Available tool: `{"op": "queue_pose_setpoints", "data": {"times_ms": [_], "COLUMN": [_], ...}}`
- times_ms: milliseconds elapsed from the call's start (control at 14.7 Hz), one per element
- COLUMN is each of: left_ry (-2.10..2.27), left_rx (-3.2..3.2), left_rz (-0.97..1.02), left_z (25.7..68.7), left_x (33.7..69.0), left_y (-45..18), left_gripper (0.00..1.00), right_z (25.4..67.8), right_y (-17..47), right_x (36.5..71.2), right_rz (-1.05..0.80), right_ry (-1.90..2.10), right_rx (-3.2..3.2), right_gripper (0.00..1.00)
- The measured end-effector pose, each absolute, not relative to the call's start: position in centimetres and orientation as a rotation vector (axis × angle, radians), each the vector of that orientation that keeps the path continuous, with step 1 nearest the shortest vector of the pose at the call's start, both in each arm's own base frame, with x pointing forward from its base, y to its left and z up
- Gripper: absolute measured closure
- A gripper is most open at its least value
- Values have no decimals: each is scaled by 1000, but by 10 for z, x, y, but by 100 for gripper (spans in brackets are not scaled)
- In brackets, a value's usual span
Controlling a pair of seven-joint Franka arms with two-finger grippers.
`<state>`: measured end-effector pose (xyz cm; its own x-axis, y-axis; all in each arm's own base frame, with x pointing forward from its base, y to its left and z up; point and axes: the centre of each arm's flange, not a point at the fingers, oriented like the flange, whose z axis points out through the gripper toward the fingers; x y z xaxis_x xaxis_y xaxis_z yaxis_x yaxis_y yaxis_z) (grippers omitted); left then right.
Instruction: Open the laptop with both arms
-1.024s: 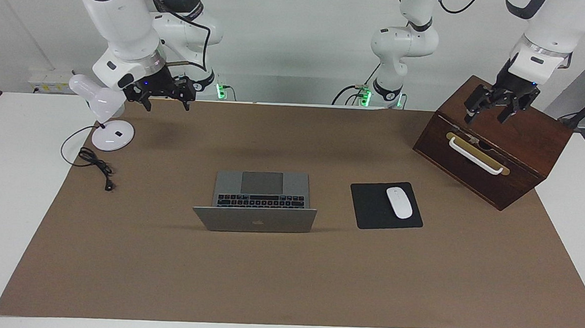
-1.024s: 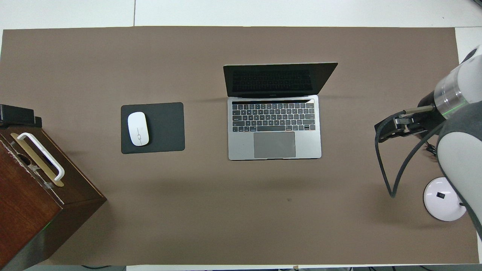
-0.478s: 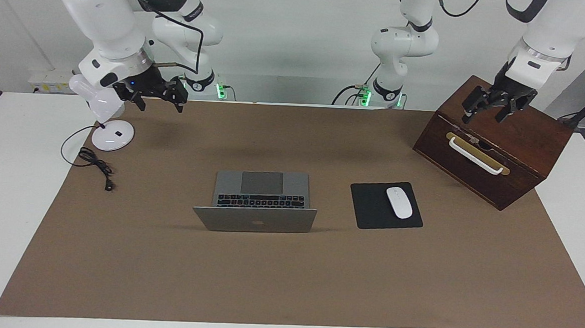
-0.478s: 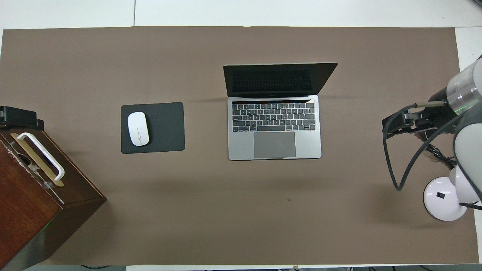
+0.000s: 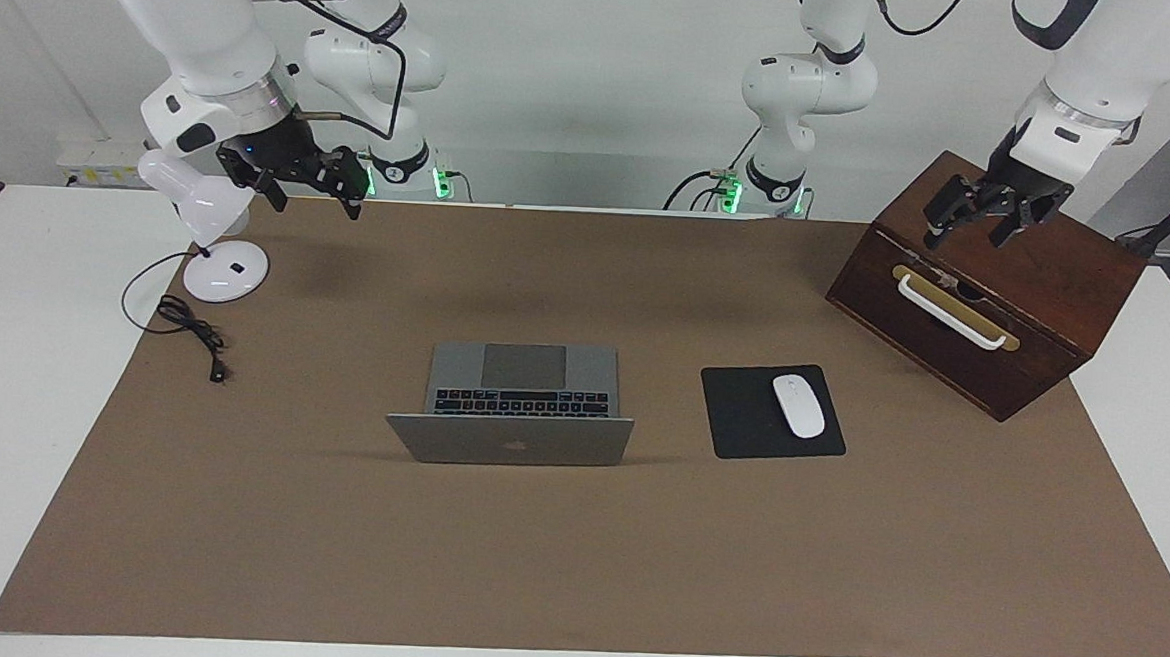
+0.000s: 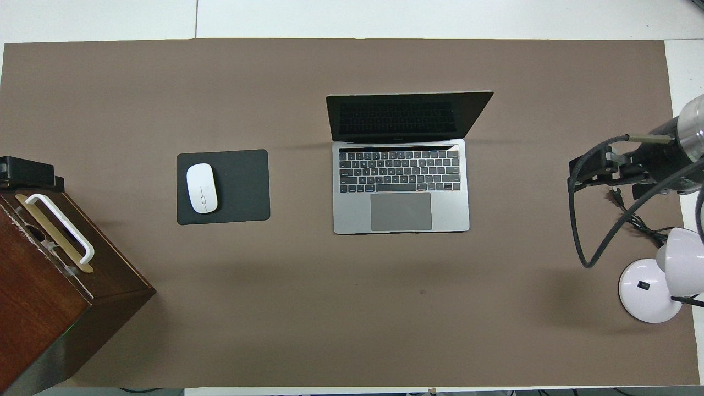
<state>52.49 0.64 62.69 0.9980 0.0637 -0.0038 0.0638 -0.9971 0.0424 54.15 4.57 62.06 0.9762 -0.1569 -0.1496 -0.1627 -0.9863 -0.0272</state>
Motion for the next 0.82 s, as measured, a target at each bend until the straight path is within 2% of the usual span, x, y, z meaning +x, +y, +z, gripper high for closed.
{"op": "queue_pose_setpoints", "data": {"times_ms": [819], "left_ry": [81], "left_rx": [3099], "left_rz": [-20], "left_z": [625], "left_x": [525], "left_y": [7], "left_gripper": [0], "right_z": [622], "right_y": [38], "right_x": [545], "right_rz": [188], "right_ry": [269], "right_rx": [-3120], "right_gripper": [0]}}
